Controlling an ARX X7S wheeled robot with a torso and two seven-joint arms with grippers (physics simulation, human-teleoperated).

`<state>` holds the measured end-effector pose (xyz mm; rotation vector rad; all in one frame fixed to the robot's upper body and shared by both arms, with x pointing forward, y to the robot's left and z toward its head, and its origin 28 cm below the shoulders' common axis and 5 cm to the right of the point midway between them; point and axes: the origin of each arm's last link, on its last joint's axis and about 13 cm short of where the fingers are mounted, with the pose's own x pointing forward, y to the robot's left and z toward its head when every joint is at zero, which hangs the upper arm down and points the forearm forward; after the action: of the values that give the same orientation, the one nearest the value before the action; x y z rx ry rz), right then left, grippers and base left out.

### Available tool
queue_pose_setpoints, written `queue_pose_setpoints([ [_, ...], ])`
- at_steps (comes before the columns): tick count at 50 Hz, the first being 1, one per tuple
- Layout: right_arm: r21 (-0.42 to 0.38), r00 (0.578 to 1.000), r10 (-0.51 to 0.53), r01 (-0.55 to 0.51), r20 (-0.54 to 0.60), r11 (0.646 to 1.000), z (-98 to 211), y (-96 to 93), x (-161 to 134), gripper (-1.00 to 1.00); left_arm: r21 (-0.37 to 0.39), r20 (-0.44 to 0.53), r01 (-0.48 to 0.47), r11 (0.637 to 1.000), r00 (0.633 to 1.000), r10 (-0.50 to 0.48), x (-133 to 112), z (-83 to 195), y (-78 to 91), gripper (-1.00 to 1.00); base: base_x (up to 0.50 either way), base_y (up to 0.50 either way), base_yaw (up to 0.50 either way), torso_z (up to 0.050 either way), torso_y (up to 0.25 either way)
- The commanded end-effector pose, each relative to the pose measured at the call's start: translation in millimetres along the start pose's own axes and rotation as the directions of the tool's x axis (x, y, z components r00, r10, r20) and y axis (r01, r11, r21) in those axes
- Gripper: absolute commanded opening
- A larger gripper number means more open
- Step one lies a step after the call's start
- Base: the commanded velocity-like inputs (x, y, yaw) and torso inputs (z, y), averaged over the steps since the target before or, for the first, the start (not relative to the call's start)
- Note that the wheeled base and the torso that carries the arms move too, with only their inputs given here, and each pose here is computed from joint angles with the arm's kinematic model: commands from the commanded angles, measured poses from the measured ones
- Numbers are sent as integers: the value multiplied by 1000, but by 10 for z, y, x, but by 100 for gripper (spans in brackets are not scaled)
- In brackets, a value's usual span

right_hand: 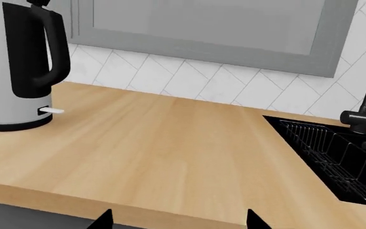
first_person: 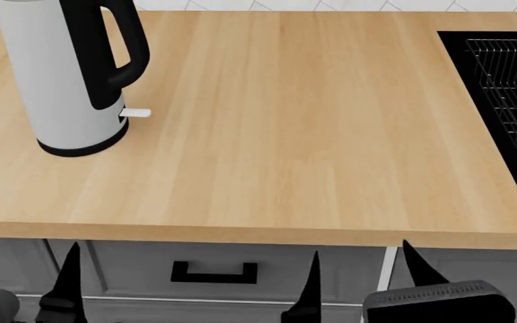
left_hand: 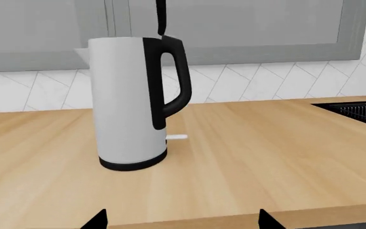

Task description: Close the lid of the electric kettle.

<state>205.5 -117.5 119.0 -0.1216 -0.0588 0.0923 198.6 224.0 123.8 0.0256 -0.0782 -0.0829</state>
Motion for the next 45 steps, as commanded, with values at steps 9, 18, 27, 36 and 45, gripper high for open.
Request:
queue_pose_setpoints([
  [9,-110,995,2,9,101,994,907,-326,-138,100,130,89,22,991,995,-33,-102,789,162,100,0,0,0,0,0],
  [18,-146,986,-12,37,169,989,1247,-422,-171,100,157,139,2,988,990,-25,-136,1095,244,100,0,0,0,0,0],
  [27,-199,976,0,45,220,979,1572,-467,-264,100,205,179,-36,978,984,-2,-223,1382,298,100,0,0,0,0,0],
  [36,-205,976,6,40,219,978,1581,-459,-279,100,207,177,-40,978,984,2,-227,1375,296,100,0,0,0,0,0],
  [45,-214,977,11,36,214,976,1580,-459,-273,100,205,168,-32,978,986,-3,-220,1368,291,100,0,0,0,0,0],
])
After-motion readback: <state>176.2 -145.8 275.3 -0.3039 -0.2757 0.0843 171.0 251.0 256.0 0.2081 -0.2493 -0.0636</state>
